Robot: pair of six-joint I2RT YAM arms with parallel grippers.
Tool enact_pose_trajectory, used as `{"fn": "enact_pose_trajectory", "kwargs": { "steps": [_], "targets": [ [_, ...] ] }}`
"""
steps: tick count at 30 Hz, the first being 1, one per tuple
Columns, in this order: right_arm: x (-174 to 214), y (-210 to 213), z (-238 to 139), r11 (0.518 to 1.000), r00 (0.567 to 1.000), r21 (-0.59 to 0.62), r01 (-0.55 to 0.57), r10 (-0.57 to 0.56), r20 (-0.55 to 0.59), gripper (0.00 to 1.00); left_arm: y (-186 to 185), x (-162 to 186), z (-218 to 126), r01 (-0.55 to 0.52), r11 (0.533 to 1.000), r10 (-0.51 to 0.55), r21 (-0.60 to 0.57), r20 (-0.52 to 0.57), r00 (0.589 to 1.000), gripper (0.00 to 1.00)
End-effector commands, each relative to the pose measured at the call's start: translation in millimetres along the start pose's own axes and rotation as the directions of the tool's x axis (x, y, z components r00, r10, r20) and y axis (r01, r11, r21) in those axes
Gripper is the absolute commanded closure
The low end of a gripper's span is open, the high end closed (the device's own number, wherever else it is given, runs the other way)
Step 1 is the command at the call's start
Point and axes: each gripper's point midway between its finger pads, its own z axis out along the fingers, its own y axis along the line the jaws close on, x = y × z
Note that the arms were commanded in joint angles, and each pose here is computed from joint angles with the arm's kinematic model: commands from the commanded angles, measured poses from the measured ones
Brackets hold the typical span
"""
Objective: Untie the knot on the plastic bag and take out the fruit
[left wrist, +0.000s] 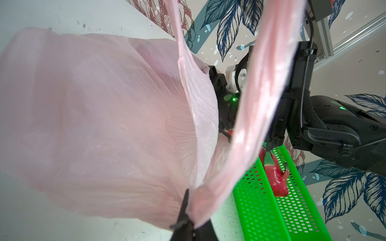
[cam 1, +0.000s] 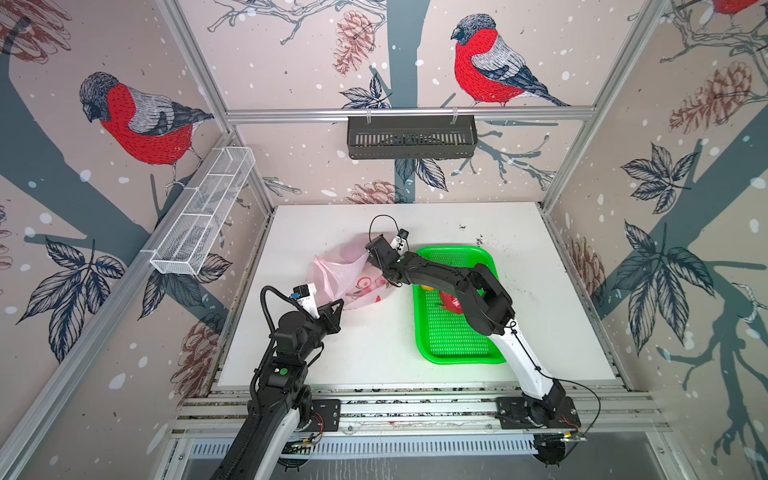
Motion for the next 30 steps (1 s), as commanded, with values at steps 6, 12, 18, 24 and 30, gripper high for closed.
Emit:
{"fn": "enact_pose_trajectory", "kwargs": {
  "steps": [6,12,18,24,30],
  "targets": [
    [1.2,-2.2,2.2,1.0,1.0,-0.001,0.018,-0.018,-0.006,0.18,-5.3,-9.9,-1.1,-0.018,1.0,0.018,0.011,0.036,0.999,1.0],
    [-1.5,0.0,-3.1,1.0,1.0,-0.008,0.026,-0.026,0.005,0.24,-4.7,-10.4,-1.5,-0.02,1.0,0.02,0.007,0.04,0.999,1.0],
    [-4.5,0.6,-8.7,0.999,0.999,-0.009,0.035,-0.035,0.018,0.29,-5.7,-11.0,-1.9,-0.021,1.0,0.021,0.011,0.042,0.999,1.0],
    [-7.2,2.9,-12.1,0.999,0.999,-0.011,0.044,-0.043,0.029,0.35,-6.0,-11.2,-2.5,-0.022,1.0,0.022,0.011,0.044,0.999,1.0],
    [-5.3,9.2,-17.8,0.998,0.998,-0.025,0.059,-0.058,0.027,0.37,-6.4,-11.9,-2.5,-0.022,1.0,0.022,0.013,0.047,0.999,1.0]
  ]
}}
